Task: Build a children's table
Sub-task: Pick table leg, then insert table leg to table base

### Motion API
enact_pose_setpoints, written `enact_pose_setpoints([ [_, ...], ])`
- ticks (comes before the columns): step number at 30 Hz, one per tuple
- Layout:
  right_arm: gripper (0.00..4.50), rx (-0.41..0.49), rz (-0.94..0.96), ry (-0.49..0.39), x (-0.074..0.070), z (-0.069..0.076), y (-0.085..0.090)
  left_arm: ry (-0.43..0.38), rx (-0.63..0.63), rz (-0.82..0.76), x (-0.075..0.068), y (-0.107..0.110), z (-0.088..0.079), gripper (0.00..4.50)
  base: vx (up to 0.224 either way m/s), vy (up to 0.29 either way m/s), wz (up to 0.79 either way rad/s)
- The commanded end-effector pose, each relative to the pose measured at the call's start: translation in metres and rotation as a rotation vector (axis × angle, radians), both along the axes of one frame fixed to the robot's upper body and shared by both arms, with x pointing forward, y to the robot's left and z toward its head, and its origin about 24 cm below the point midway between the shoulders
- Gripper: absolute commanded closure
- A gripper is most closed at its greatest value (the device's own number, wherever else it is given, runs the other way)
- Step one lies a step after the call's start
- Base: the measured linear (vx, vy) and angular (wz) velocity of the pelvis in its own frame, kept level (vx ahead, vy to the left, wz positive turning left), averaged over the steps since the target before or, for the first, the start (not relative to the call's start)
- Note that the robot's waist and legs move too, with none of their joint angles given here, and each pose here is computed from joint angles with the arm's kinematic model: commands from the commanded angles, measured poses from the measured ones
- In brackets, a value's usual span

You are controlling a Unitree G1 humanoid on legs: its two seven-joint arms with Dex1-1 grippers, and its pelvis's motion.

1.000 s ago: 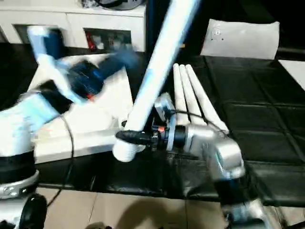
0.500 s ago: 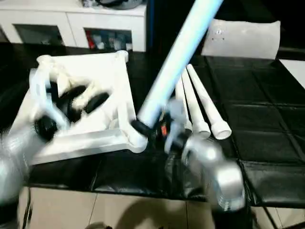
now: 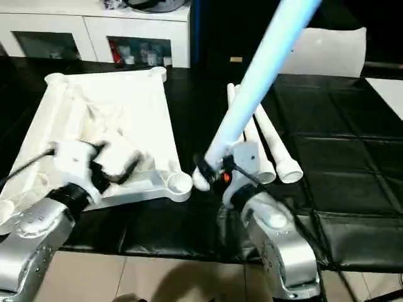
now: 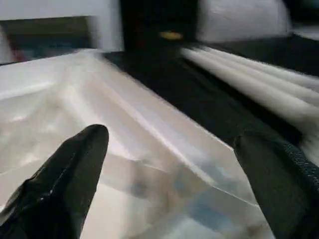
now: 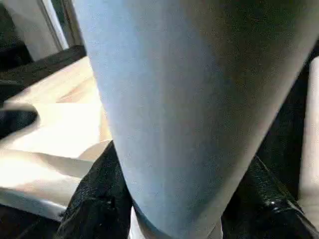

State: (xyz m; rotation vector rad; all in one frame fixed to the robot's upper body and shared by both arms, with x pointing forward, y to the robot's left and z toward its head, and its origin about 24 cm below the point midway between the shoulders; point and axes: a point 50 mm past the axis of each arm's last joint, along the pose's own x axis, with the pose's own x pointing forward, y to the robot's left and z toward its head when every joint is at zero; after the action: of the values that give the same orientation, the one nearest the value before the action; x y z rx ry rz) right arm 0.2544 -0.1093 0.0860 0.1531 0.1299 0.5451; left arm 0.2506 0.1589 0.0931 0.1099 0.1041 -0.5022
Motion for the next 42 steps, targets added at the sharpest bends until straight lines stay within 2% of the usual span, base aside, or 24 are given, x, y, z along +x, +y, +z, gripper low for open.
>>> enact_pose_setpoints([
  [1,2.58,0.020,0.014,-0.030,0.002,0.005,-0.002,0.029,0.014,-0.110,0.001,-0.001,-0.003,0.00,0.000,0.000,0.00],
  [4,2.58,0.019,0.057,-0.033,0.003,0.005,0.000,0.071,0.022,-0.233,0.001,0.000,-0.005,0.00,0.000,0.000,0.00],
  [5,2.58,0.022,0.080,-0.031,0.004,0.006,0.002,0.104,0.047,-0.278,0.002,0.003,-0.007,0.00,0.000,0.000,0.00],
  [10,2.58,0.010,0.124,-0.035,0.005,0.007,0.004,0.166,0.143,-0.394,0.004,0.011,-0.014,0.00,0.000,0.000,0.00],
  [14,2.58,-0.006,0.150,-0.039,0.007,0.007,0.002,0.266,0.157,-0.510,0.004,0.020,-0.020,0.00,0.000,0.000,0.00],
  [15,2.58,-0.006,0.152,-0.039,0.007,0.007,0.001,0.272,0.167,-0.520,0.005,0.022,-0.021,0.28,0.000,0.000,0.00],
  [19,2.58,-0.010,0.177,-0.027,0.006,0.006,0.001,0.271,0.202,-0.544,0.011,0.025,-0.022,0.35,0.000,0.000,0.00],
  [21,2.58,-0.011,0.191,-0.021,0.006,0.006,0.001,0.284,0.214,-0.558,0.013,0.027,-0.023,0.72,0.000,0.000,0.00],
  [25,2.58,-0.024,0.221,-0.025,0.006,0.005,0.002,0.304,0.239,-0.568,0.023,0.032,-0.026,0.79,0.000,0.000,0.00],
  [26,2.58,-0.027,0.222,-0.025,0.007,0.005,0.001,0.306,0.225,-0.567,0.025,0.032,-0.026,1.18,0.000,0.000,0.00],
  [30,2.58,-0.032,0.240,-0.024,0.007,0.005,0.001,0.324,0.218,-0.583,0.033,0.032,-0.026,1.31,0.000,0.000,0.00],
  [31,2.58,-0.032,0.246,-0.023,0.007,0.005,0.001,0.329,0.213,-0.584,0.035,0.032,-0.025,1.61,0.000,0.000,0.00],
  [32,2.58,-0.034,0.250,-0.022,0.007,0.005,0.001,0.335,0.207,-0.585,0.037,0.032,-0.025,1.66,0.000,0.000,0.00],
  [35,2.58,-0.039,0.263,-0.019,0.007,0.005,0.002,0.340,0.209,-0.607,0.040,0.031,-0.026,1.80,0.000,0.000,0.00],
  [36,2.58,-0.041,0.266,-0.019,0.007,0.005,0.002,0.343,0.214,-0.621,0.040,0.031,-0.026,2.06,0.000,0.000,0.00],
  [40,2.58,-0.041,0.269,-0.019,0.007,0.005,0.002,0.356,0.222,-0.644,0.042,0.029,-0.028,2.15,0.000,0.000,0.00],
  [42,2.58,-0.037,0.266,-0.016,0.008,0.005,0.002,0.369,0.229,-0.656,0.042,0.028,-0.029,2.45,0.000,0.000,0.00],
])
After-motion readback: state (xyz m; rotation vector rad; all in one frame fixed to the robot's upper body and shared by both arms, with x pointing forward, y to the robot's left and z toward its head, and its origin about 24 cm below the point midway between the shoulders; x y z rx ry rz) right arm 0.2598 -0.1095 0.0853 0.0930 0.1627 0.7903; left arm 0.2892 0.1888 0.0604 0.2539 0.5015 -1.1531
